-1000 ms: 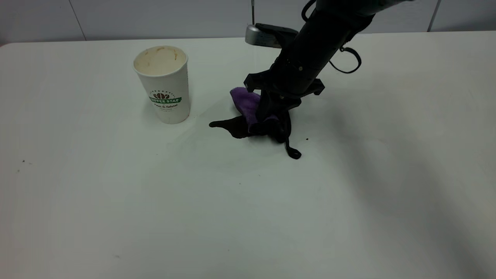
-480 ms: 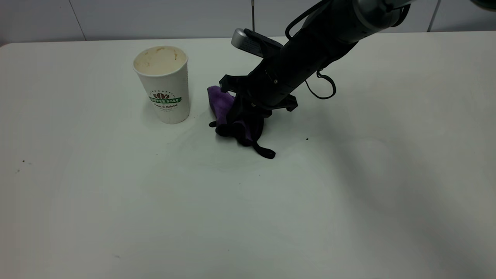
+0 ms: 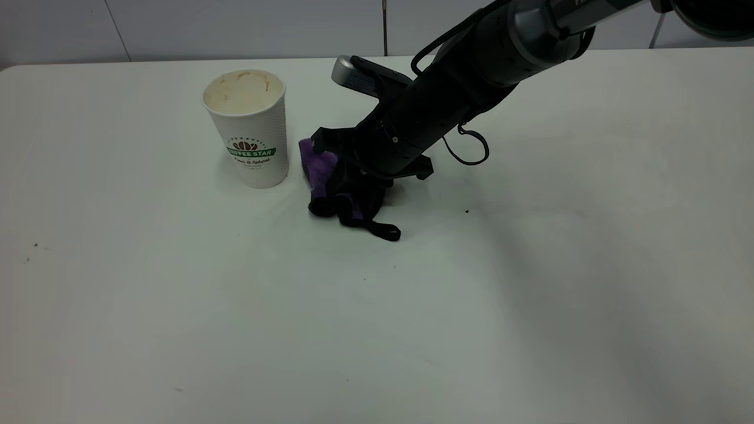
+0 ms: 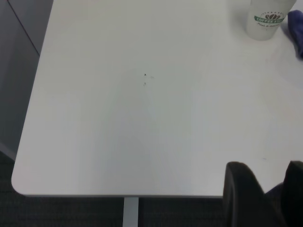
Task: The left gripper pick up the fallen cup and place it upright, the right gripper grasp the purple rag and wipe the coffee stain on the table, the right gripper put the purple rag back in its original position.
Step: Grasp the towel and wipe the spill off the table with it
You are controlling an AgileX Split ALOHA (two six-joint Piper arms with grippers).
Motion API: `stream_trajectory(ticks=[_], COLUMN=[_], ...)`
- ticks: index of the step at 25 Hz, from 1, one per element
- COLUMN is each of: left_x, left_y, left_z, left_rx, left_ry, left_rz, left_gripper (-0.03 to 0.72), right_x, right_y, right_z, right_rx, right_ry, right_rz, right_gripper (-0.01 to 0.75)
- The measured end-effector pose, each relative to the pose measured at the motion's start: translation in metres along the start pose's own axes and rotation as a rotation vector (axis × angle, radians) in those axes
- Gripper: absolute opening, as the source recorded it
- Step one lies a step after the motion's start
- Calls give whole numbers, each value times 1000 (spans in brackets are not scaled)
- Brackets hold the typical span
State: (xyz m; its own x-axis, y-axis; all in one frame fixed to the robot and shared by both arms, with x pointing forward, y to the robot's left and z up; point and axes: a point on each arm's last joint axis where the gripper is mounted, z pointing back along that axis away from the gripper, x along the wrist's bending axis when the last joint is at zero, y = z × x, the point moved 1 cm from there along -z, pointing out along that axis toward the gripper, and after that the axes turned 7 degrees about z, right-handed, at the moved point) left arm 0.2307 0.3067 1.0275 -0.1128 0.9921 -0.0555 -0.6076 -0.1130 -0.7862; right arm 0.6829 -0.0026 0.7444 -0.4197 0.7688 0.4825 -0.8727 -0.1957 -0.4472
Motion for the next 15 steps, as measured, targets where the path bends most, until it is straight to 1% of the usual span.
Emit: stream_trajectory(ticks=[4, 11, 15], left_x=[0, 0, 0], left_y=[0, 0, 0], left_z=[0, 0, 0], left_rx=[0, 0, 0], left_ry=[0, 0, 0], left_rz=[0, 0, 0], left_gripper=[242, 242, 242], right_x=[0, -9, -13], right_y=[-4, -16, -20], right_z=[-1, 1, 2], right_rx=[-50, -174, -218], right_ry=[33, 124, 161], right_rz=[-9, -52, -63], right_gripper=[73, 73, 73])
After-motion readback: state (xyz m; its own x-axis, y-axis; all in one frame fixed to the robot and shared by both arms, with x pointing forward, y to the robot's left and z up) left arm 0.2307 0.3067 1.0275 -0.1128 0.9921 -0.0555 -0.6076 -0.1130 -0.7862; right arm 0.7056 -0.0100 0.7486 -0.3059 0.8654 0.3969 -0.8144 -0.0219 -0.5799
